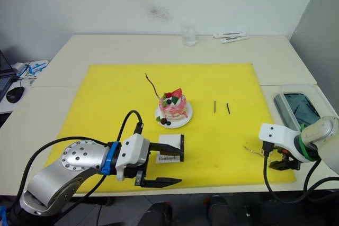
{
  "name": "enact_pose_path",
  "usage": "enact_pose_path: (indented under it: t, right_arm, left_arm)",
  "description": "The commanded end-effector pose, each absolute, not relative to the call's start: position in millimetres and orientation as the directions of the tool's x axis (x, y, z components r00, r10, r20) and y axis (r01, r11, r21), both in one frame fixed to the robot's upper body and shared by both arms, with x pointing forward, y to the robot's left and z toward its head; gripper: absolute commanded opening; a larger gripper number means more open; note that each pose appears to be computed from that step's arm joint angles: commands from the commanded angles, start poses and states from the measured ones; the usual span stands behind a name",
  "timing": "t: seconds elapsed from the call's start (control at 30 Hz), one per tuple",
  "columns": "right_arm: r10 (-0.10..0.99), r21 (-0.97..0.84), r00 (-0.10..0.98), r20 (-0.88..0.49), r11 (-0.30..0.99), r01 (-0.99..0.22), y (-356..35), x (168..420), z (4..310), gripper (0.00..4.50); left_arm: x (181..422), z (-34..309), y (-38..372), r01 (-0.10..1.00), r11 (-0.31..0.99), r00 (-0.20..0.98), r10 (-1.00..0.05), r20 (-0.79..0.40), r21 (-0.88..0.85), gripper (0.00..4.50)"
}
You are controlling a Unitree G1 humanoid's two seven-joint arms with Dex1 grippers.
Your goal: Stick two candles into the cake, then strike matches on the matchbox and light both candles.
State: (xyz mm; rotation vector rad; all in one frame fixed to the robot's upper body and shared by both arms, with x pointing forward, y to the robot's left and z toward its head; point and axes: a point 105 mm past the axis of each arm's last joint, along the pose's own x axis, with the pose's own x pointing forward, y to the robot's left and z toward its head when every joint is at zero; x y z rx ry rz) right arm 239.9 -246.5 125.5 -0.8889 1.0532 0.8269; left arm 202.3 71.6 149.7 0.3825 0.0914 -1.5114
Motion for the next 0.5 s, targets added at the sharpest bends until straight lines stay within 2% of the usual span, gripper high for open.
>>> enact_pose_path:
  t: [0.03,0.13,0.33,0.5]
  right_arm:
    - [0.130,-0.213,0.286,-0.949,0.401,-0.891,-247.1,241.6,127.3,3.04]
    - [0.139,-0.207,0.285,-0.949,0.408,-0.889,-245.1,242.4,125.3,2.29]
    - [0.146,-0.186,0.271,-0.952,0.428,-0.885,-244.7,240.8,121.8,0.11]
    - [0.177,-0.173,0.277,-0.944,0.450,-0.876,-240.9,242.6,127.4,0.02]
  left_arm:
    - [198.5,157.6,65.3,0.977,-0.006,0.054,-0.960,-0.274,0.214,3.43]
    - [199.6,158.4,64.7,0.976,-0.006,0.055,-0.960,-0.275,0.217,3.43]
    - [200.9,159.7,64.2,0.975,-0.007,0.057,-0.958,-0.280,0.221,3.43]
    - [201.8,160.2,64.8,0.975,-0.005,0.059,-0.957,-0.284,0.222,3.43]
